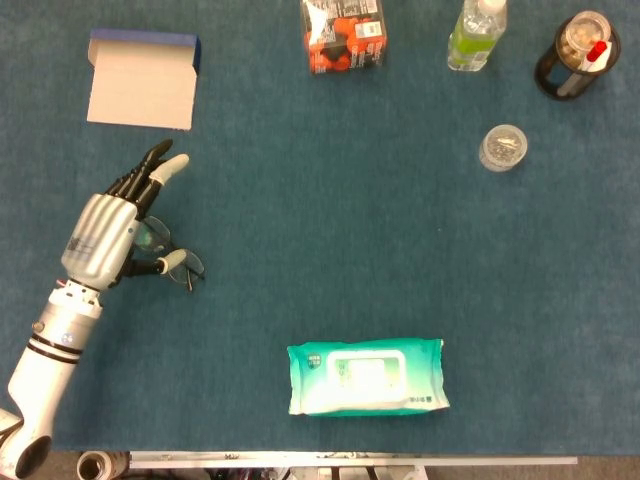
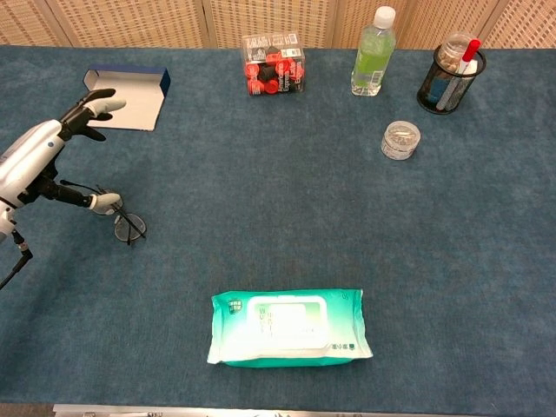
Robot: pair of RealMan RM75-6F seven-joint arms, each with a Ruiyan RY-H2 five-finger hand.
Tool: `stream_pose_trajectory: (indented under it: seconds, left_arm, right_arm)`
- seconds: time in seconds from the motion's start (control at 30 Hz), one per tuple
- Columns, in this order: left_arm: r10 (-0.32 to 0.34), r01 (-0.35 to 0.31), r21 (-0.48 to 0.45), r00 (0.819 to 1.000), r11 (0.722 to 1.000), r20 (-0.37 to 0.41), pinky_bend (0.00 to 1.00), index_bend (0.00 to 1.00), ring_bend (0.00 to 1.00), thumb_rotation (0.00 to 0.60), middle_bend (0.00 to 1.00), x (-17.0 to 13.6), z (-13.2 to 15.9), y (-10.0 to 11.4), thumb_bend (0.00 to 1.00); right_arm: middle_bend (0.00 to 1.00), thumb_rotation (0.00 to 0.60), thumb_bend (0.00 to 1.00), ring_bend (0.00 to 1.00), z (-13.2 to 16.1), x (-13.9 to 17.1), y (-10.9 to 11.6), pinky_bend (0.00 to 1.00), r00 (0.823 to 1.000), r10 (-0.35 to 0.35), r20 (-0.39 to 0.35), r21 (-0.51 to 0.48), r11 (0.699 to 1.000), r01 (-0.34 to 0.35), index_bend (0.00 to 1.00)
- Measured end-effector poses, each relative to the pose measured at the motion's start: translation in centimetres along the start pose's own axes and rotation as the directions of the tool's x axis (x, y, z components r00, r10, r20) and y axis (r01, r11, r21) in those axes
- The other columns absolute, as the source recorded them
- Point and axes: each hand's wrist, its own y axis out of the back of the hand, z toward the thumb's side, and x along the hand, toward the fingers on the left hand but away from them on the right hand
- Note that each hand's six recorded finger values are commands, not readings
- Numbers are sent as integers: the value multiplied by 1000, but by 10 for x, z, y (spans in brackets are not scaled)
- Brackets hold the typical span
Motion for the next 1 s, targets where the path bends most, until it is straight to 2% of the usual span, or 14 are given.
stream_pose_trajectory:
  seconds: [0.67,1.0]
  left_arm:
    - [-2,5,49,999,999,-45,222,86,134,600,0,13,-25,-6,24]
    - [-11,15,63,999,998,-52,166,86,91,600,0,21,-37,-13,24]
  right_arm:
    - [398,600,411,365,0,0,0,445,1000,2,1,1,1000,-2,586]
    - [398,600,411,365,0,0,0,445,1000,0,0,2,1000,0,586]
